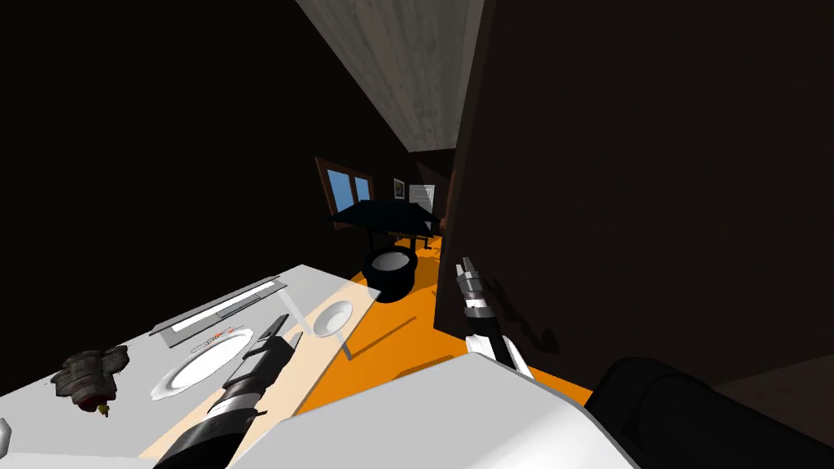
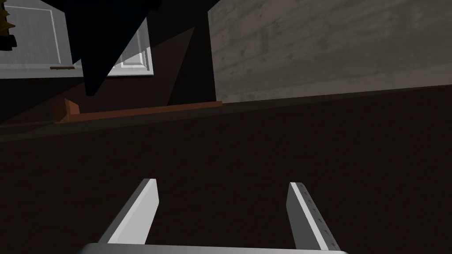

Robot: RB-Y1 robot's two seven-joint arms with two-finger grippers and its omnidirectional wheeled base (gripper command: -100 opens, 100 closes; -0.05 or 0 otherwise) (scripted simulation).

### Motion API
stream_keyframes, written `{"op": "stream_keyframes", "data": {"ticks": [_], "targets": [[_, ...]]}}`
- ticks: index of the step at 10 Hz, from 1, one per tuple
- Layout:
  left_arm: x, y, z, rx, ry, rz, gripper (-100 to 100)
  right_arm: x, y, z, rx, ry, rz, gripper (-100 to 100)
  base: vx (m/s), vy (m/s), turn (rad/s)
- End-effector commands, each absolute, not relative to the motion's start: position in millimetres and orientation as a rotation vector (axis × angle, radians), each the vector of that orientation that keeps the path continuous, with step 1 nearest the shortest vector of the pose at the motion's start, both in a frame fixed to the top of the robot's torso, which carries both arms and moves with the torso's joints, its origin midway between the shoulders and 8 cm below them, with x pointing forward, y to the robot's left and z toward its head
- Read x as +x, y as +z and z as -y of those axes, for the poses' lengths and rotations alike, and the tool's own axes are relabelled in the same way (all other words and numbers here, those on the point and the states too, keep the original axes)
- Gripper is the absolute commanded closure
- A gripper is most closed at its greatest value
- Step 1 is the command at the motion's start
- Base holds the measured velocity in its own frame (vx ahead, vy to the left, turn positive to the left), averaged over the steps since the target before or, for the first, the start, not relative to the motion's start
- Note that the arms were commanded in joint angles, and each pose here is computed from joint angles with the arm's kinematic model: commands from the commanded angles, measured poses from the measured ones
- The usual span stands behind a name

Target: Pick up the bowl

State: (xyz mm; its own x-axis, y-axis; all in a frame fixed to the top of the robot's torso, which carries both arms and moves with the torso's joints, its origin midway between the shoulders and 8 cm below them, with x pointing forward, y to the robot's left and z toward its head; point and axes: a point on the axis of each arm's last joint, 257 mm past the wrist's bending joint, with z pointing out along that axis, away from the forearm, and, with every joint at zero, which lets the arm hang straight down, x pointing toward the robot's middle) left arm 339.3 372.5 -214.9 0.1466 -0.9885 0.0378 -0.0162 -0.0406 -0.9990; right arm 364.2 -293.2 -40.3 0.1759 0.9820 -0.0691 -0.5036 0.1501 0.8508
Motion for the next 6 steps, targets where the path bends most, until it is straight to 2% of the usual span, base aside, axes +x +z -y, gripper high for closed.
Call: {"op": "stream_keyframes", "data": {"ticks": [1,4,6], "targets": [[327,-250,-380,-1.406,-1.068,-1.143,-100,364,-40,293,0.798,1.227,-0.756,0,0.059,0.028,-0.290],[296,-309,-398,-1.560,-0.966,-1.220,-100,364,-40,293,0.798,1.227,-0.756,0,0.075,0.028,-0.287],[284,-328,-404,-1.608,-0.930,-1.243,-100,364,-40,293,0.798,1.227,-0.756,0,0.067,0.035,-0.144]]}}
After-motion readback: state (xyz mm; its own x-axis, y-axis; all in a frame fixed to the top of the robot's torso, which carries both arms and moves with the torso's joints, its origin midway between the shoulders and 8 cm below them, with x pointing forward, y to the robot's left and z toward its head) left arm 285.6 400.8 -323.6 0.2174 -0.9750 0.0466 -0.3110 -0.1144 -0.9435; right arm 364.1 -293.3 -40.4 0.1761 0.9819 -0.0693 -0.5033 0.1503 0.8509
